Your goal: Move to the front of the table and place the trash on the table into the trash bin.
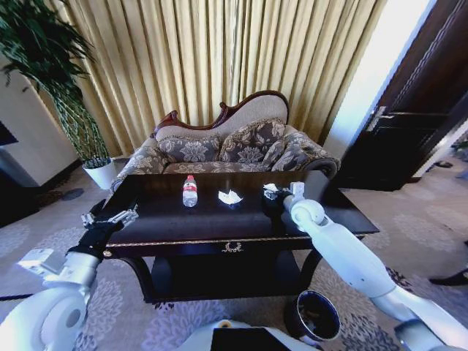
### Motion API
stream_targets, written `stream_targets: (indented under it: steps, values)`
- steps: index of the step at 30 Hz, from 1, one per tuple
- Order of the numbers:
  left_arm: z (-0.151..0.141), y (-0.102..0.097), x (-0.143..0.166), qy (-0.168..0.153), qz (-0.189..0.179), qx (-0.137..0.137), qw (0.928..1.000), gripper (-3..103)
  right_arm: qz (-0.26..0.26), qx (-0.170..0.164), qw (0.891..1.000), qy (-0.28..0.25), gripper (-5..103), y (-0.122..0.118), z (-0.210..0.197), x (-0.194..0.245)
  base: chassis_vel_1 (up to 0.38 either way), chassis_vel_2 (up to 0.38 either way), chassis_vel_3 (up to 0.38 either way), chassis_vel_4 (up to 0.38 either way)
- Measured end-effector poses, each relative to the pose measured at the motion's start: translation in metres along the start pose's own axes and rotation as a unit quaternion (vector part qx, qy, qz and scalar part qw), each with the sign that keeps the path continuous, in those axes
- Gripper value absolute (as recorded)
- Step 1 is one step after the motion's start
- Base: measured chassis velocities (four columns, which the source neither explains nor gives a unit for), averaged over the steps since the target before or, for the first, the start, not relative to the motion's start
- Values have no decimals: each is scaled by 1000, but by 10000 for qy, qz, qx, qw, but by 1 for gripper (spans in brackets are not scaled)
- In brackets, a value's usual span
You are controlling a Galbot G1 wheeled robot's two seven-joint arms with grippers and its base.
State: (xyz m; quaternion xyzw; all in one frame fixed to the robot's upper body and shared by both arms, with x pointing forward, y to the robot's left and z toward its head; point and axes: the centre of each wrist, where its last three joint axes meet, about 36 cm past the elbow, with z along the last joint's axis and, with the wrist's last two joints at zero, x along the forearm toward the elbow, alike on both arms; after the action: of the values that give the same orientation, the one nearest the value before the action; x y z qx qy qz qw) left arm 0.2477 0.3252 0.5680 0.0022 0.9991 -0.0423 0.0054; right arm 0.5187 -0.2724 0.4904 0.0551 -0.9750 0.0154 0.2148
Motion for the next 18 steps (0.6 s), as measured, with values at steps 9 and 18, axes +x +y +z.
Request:
stream_targets:
  steps: [9,18]
  values:
    - [0,0,0,-24,10,3,10000,100,6,-3,10000,-13,24,-1,0,1,0,0,0,0]
    - [-1,1,0,-34,13,-3,10000,100,2,-44,10000,-39,1,-1,4,2,0,0,0,0]
